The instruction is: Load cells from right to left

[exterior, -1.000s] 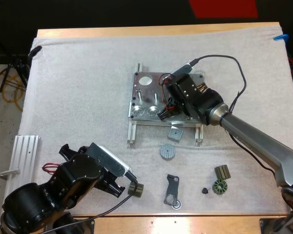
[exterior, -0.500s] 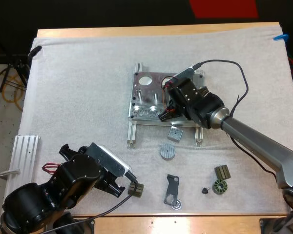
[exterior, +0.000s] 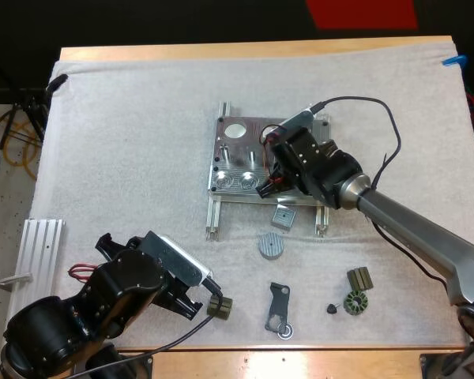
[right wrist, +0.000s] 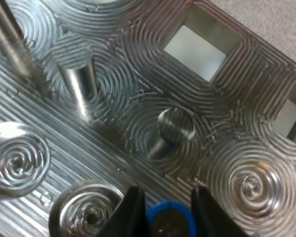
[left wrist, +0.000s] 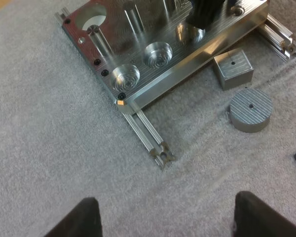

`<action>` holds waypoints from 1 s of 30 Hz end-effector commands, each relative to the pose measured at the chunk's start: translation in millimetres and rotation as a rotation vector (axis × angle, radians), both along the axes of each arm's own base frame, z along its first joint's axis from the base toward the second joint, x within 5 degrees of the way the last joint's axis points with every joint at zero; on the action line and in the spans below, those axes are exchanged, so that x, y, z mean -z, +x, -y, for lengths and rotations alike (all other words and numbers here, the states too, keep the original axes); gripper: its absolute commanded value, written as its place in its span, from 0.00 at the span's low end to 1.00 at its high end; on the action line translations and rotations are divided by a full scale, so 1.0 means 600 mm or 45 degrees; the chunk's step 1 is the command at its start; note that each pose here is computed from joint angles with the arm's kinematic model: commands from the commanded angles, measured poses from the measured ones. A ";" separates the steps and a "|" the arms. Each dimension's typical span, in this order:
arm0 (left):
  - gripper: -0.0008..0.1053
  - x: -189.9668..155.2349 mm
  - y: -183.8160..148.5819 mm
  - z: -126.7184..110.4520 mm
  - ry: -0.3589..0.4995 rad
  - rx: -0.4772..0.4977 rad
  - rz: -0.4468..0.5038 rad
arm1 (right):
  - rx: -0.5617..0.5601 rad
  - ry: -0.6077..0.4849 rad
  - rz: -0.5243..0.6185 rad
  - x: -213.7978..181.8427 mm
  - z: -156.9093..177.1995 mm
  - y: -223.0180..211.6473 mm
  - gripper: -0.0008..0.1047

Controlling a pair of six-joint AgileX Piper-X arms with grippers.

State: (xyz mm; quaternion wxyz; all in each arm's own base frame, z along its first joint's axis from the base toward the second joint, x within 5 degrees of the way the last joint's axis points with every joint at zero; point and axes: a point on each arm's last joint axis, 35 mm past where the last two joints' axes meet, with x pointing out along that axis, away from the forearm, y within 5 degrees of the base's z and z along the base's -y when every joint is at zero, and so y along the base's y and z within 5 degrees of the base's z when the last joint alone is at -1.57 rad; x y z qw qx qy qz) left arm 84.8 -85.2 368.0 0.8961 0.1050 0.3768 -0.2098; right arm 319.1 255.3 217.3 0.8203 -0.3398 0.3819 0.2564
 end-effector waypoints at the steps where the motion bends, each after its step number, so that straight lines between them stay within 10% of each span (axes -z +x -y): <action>1: 0.54 -0.003 -0.002 -0.002 0.000 -0.009 0.018 | -0.009 -0.102 -0.028 0.009 0.010 -0.005 0.01; 30: 0.54 -0.003 -0.002 -0.002 0.000 -0.009 0.018 | 0.007 -0.215 0.053 -0.014 0.019 -0.008 0.01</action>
